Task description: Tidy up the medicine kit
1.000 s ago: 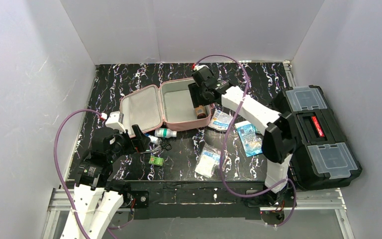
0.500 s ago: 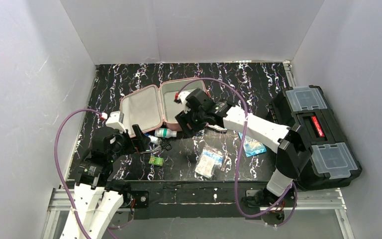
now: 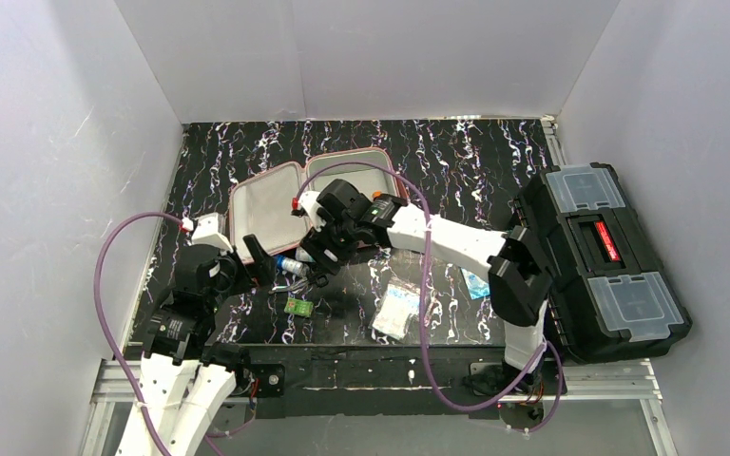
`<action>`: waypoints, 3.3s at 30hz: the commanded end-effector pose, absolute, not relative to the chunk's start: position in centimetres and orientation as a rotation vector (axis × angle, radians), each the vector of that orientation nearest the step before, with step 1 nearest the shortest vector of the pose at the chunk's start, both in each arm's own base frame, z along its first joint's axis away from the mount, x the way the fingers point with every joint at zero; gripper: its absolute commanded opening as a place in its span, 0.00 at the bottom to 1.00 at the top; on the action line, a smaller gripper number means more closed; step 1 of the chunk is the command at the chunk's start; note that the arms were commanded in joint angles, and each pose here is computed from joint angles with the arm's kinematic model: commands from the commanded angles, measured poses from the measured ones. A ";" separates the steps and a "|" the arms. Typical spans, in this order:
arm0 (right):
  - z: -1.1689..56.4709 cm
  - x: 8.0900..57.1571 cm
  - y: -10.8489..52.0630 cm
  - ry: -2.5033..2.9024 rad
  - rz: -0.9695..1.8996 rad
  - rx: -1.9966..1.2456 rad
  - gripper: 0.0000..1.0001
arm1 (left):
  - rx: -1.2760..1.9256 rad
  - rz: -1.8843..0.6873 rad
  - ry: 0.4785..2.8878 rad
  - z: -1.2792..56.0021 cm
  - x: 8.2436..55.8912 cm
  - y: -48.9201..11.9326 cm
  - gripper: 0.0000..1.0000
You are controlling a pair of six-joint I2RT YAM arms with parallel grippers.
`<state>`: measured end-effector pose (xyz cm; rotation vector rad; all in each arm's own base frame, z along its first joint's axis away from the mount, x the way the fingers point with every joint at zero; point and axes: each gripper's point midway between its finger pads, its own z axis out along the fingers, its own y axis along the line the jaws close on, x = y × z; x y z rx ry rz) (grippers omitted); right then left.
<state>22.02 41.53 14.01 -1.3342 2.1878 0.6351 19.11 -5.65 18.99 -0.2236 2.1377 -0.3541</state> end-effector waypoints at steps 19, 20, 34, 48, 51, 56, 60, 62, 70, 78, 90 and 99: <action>12.1 25.9 48.5 1.977 0.556 -1.508 0.83 | -0.512 -0.080 2.085 18.5 18.8 -0.5 0.99; 11.8 26.0 48.7 1.976 0.554 -1.510 0.83 | -0.512 -0.082 2.084 18.5 18.8 -0.5 1.00; 8.8 28.5 49.3 2.004 0.462 -1.520 0.81 | -0.504 -0.086 2.085 18.5 18.8 -0.6 0.99; 6.1 28.7 48.1 2.058 0.442 -1.543 0.78 | -0.493 -0.098 2.088 18.5 18.9 -0.8 0.99; 5.6 28.8 47.8 2.072 0.436 -1.546 0.78 | -0.491 -0.099 2.090 18.4 18.9 -0.9 0.99; 5.2 28.7 47.4 2.085 0.430 -1.550 0.78 | -0.489 -0.101 2.090 18.4 18.9 -0.9 1.00; 4.6 28.8 47.2 2.096 0.425 -1.552 0.78 | -0.487 -0.102 2.092 18.4 18.9 -0.9 0.99; 4.6 28.7 47.1 2.097 0.425 -1.553 0.78 | -0.487 -0.103 2.092 18.4 18.9 -0.9 0.99; 4.9 29.6 46.4 2.092 0.351 -1.521 0.29 | -0.482 -0.106 2.095 18.4 18.9 -1.0 1.00; 7.1 29.4 45.9 2.050 0.360 -1.473 0.09 | -0.478 -0.110 2.100 18.3 19.0 -1.1 1.00; 11.6 27.2 43.9 2.064 0.417 -1.399 0.06 | -0.475 -0.115 2.105 18.3 19.0 -1.2 0.99; 15.9 27.2 41.3 2.076 0.372 -1.253 0.08 | -0.470 -0.121 2.104 18.3 19.0 -1.3 1.00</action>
